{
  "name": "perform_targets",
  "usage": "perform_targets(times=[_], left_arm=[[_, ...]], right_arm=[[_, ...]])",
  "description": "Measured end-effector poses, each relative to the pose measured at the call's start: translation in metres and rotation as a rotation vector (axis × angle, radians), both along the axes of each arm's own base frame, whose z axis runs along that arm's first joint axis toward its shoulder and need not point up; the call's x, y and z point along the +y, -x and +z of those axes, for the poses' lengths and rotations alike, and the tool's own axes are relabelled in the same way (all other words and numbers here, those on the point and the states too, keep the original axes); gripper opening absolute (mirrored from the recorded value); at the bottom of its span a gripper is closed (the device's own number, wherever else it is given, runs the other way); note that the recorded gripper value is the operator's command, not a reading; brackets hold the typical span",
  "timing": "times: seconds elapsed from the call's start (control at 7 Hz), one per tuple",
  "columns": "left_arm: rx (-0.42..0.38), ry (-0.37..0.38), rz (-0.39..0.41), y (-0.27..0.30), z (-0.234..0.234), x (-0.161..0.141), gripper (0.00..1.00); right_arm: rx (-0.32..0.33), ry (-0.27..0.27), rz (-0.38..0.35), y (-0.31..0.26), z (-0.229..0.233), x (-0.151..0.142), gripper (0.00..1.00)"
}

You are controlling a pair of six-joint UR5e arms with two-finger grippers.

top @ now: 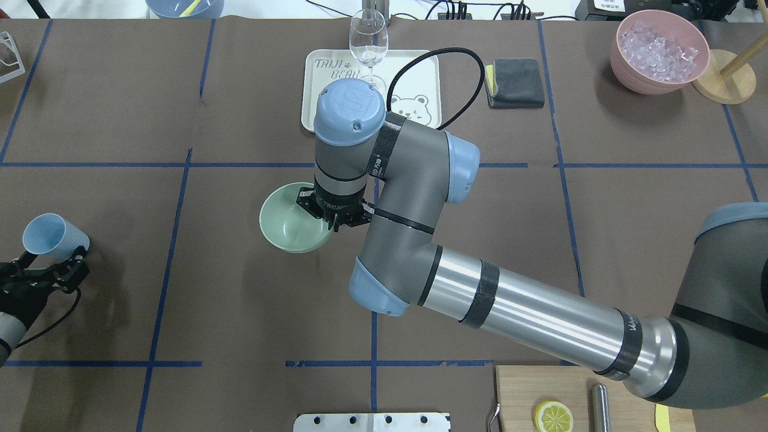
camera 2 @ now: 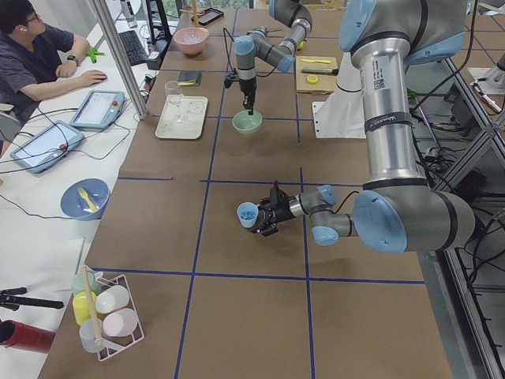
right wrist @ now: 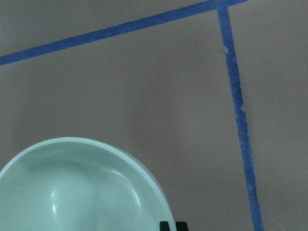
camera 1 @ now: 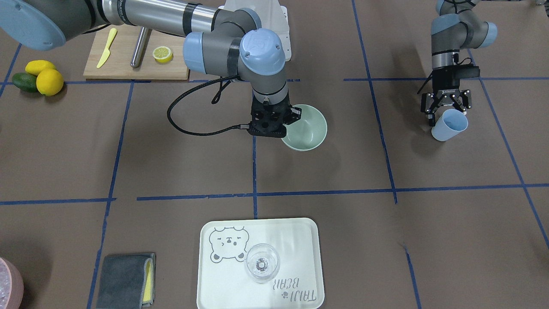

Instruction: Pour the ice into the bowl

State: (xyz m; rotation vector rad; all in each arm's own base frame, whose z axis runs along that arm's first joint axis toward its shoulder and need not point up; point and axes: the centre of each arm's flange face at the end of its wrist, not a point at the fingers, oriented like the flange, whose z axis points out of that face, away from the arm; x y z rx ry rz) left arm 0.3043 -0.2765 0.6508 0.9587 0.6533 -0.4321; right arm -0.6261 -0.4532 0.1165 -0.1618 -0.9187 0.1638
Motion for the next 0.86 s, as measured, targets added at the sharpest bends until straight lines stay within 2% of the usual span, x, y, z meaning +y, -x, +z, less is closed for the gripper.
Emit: perform_targets(times=[0.43,0.86], left_arm=[[0.011,-0.032,-0.004,-0.017,-0.021,-0.015,0.95],[-0.01,-0.048,-0.017,-0.011,-0.024,-0.027,0.95]], right_arm=[[0.005,-0.031,-0.001,0.022,0.008,0.014,0.0],[0.002,-0.039,-0.014,0.034,0.012,0.024,0.0]])
